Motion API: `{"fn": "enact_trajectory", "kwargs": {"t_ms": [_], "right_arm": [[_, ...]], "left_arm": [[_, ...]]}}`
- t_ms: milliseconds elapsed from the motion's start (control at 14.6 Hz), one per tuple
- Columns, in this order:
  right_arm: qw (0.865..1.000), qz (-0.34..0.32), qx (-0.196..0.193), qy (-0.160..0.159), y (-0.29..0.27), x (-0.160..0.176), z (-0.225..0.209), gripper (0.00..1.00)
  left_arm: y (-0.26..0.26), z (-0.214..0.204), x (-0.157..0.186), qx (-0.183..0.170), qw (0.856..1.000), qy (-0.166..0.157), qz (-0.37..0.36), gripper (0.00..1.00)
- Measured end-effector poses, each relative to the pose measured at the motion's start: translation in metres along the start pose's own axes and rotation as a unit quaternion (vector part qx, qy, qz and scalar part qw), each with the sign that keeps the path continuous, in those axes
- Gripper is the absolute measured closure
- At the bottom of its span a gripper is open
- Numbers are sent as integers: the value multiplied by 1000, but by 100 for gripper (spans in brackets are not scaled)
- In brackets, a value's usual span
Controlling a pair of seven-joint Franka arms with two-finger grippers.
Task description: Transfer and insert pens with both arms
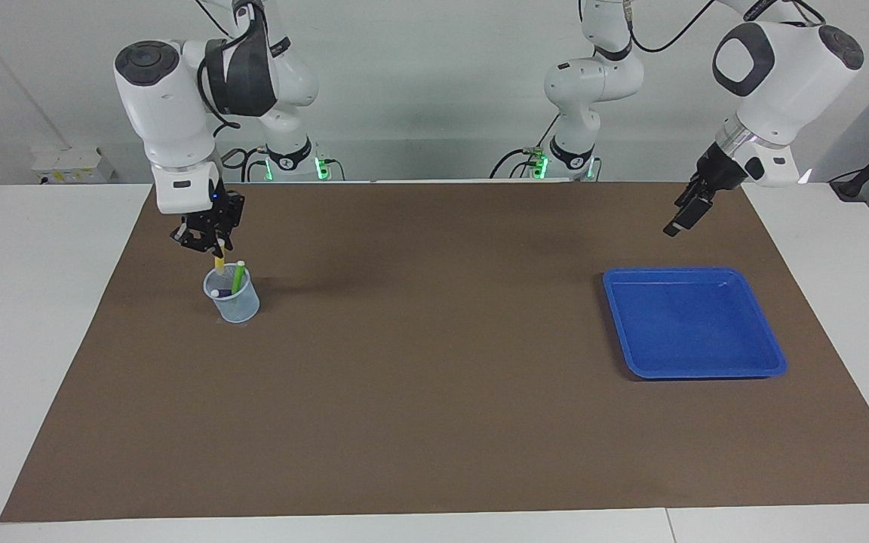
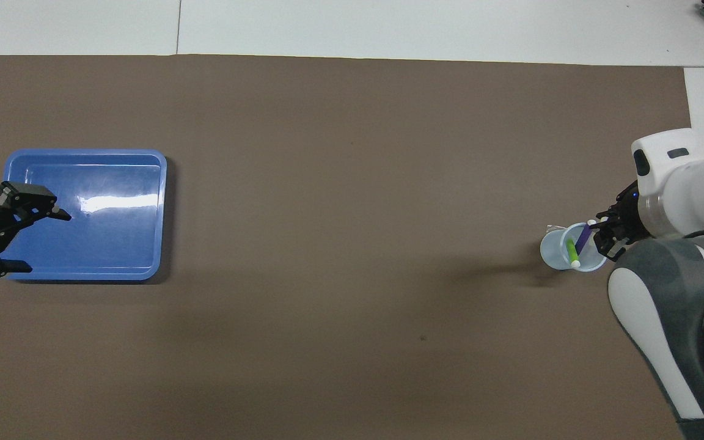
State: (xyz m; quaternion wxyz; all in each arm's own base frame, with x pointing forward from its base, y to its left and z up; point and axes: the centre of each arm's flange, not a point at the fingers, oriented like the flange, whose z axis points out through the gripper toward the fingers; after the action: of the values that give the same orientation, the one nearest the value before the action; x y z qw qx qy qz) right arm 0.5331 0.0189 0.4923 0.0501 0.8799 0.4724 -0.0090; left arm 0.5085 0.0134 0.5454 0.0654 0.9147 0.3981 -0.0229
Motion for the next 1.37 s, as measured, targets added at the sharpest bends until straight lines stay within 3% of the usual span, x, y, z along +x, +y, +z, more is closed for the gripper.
{"fn": "enact_trajectory", "kwargs": {"t_ms": [410, 616, 684, 889, 1026, 1094, 1163, 1368], "right_arm": [[1000, 8, 10, -8, -7, -14, 40, 82], [1000, 11, 8, -7, -7, -19, 49, 82], [1000, 11, 7, -6, -8, -19, 52, 78], [1000, 13, 6, -5, -7, -21, 54, 43], [1000, 15, 5, -4, -6, -22, 53, 23], [1000, 17, 5, 0, -6, -21, 49, 8], [1000, 23, 7, 6, -5, -17, 42, 0], [997, 78, 23, 8, -14, 5, 5, 0]], "left_arm": [[27, -44, 9, 35, 985, 52, 159, 0], [23, -94, 18, 58, 955, 35, 289, 0], [21, -100, 18, 68, 942, 28, 329, 0], [22, -99, 16, 93, 902, 16, 421, 0], [25, -99, 13, 93, 900, 17, 426, 0], [26, -99, 13, 92, 904, 20, 418, 0], [27, -100, 14, 90, 907, 25, 410, 0], [31, -94, 19, 87, 911, 31, 401, 0]]}}
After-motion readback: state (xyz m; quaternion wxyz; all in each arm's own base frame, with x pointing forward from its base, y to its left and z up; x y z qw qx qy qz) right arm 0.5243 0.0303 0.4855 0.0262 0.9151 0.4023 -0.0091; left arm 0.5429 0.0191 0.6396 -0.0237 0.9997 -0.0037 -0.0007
